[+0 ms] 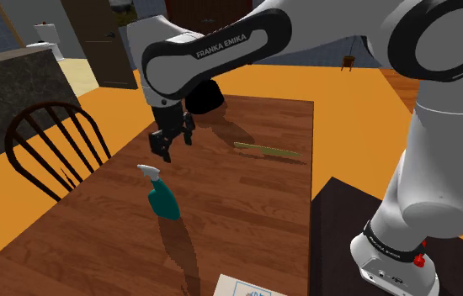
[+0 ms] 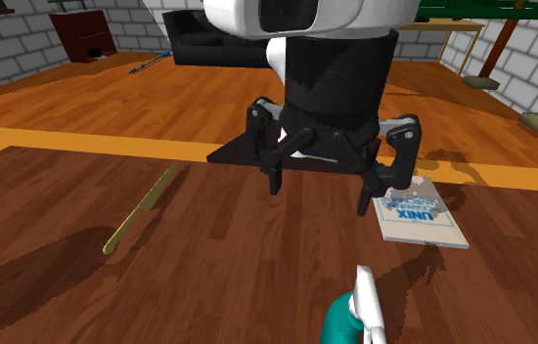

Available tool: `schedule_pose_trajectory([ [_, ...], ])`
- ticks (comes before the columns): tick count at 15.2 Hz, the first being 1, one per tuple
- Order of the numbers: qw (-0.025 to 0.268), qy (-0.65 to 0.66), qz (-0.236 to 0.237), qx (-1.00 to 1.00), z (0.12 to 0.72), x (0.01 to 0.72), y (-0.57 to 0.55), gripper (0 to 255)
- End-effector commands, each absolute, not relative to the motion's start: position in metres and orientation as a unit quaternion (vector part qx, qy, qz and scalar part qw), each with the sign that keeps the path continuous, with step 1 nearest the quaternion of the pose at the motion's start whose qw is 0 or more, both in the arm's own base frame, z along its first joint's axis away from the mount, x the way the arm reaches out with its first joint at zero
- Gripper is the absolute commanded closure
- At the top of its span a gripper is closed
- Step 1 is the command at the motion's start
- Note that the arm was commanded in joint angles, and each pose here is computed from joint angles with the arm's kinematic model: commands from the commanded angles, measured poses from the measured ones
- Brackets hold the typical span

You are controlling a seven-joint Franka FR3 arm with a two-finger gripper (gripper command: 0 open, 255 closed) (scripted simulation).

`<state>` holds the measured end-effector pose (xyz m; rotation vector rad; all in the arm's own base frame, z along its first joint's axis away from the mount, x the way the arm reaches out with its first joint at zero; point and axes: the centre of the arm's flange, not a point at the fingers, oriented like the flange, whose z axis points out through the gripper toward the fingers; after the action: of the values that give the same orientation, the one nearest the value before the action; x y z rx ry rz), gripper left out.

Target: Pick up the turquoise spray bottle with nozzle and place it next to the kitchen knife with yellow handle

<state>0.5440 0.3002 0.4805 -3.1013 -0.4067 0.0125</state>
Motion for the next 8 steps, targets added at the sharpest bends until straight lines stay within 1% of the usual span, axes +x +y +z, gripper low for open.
schedule_pose_trajectory([
  [1,0.005,-0.142,0.004,-0.990,0.472,0.555,0.327,0],
  [5,0.001,-0.167,0.003,-0.986,0.460,0.577,0.374,0],
  [8,0.001,-0.170,0.003,-0.986,0.448,0.579,0.379,0],
])
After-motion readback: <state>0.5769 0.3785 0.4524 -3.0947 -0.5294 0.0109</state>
